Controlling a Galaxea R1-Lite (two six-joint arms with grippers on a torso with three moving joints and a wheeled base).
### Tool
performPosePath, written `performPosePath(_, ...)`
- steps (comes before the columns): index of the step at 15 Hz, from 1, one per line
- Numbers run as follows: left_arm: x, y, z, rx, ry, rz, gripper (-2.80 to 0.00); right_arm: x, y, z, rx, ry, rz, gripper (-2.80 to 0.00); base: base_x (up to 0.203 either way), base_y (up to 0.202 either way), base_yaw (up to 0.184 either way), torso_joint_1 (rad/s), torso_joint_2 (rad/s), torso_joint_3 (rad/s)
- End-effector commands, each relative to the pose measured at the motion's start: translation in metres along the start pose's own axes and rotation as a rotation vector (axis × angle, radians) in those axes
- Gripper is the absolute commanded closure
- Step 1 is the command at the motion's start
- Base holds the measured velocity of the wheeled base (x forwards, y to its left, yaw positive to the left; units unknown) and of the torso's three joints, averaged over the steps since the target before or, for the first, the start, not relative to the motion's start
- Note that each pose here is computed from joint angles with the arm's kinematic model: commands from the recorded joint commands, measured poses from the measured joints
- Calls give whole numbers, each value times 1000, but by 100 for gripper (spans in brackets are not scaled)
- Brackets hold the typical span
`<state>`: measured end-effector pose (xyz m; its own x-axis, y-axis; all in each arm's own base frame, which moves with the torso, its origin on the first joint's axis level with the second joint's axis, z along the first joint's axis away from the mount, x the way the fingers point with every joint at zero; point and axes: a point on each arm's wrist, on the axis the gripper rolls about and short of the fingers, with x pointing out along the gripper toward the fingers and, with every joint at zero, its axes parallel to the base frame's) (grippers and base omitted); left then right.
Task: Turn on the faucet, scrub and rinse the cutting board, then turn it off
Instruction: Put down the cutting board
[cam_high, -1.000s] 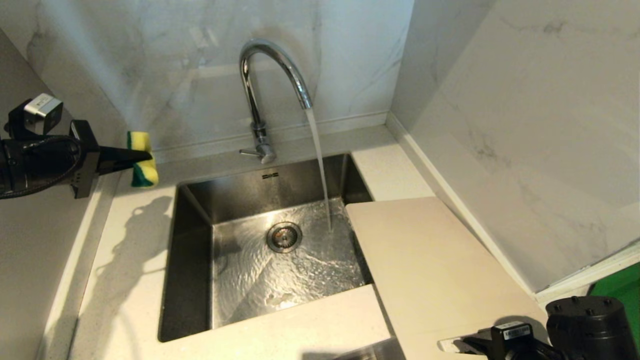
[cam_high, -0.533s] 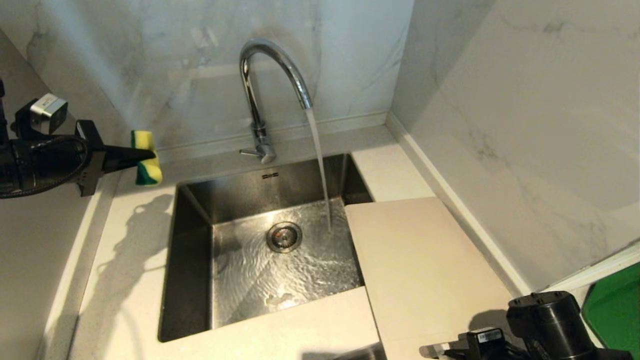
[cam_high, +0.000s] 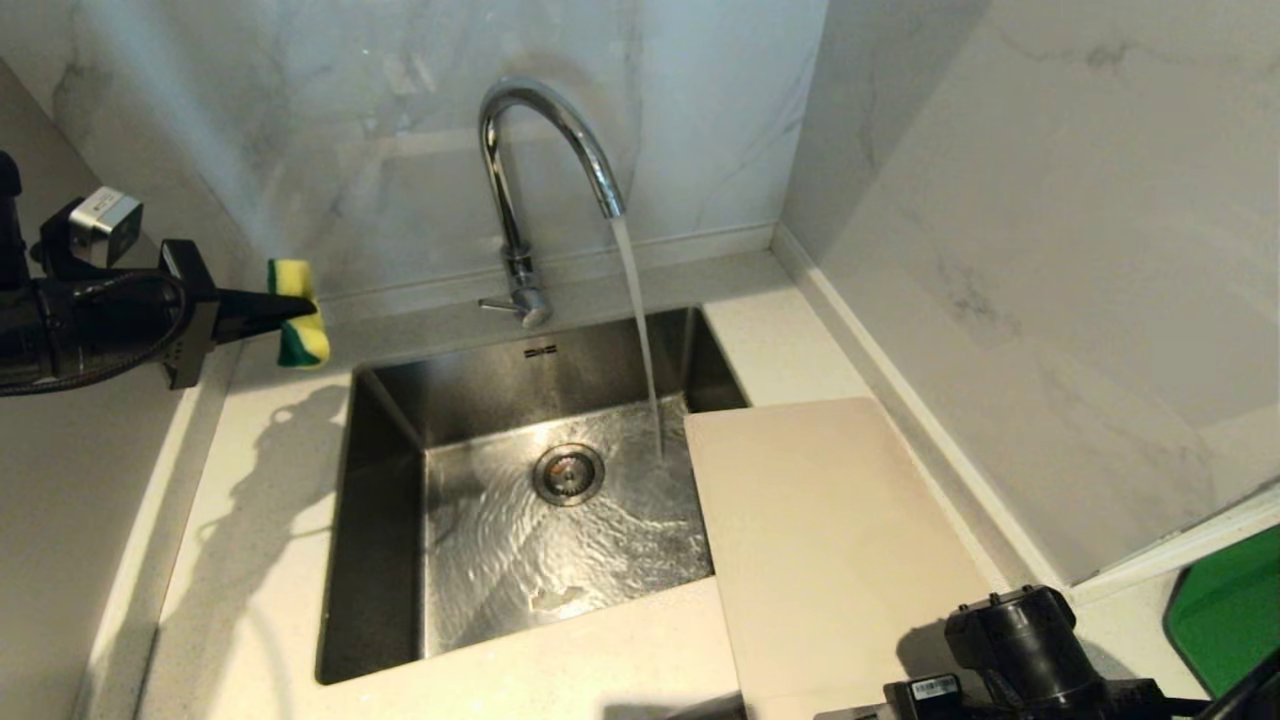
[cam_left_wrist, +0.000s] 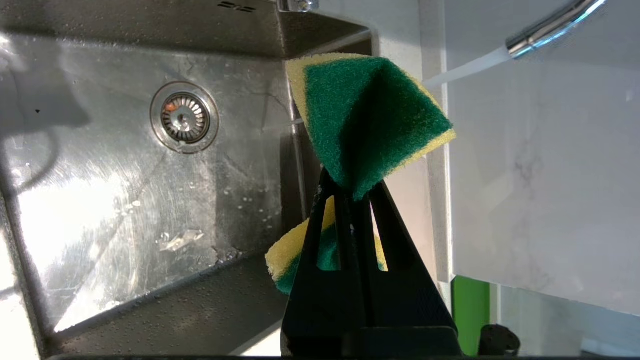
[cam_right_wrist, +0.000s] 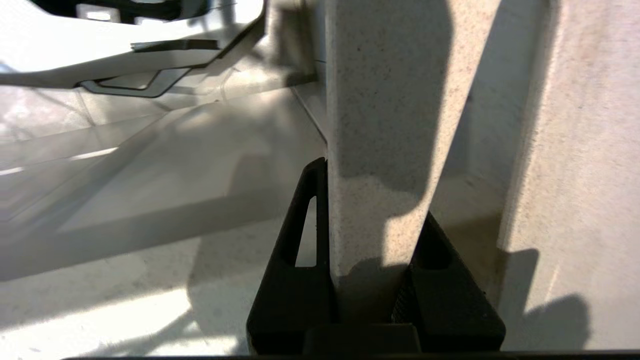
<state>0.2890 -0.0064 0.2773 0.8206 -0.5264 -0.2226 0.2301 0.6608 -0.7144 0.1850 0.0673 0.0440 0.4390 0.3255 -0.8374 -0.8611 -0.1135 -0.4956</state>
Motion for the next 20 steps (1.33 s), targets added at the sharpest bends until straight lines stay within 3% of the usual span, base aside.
performPosePath(1,4,4,-1,-12,10,7,0,15,-3,2,-20,-4,43,0,0,0,0,0,0,0)
performPosePath(8,10,8,0,-11,9,6,0,37,-5,0,-12,6,112,0,0,0,0,0,0,0)
performPosePath(20,14,12,-1,-17,19,9,0,45,-4,3,-24,0,138,0,0,0,0,0,0,0)
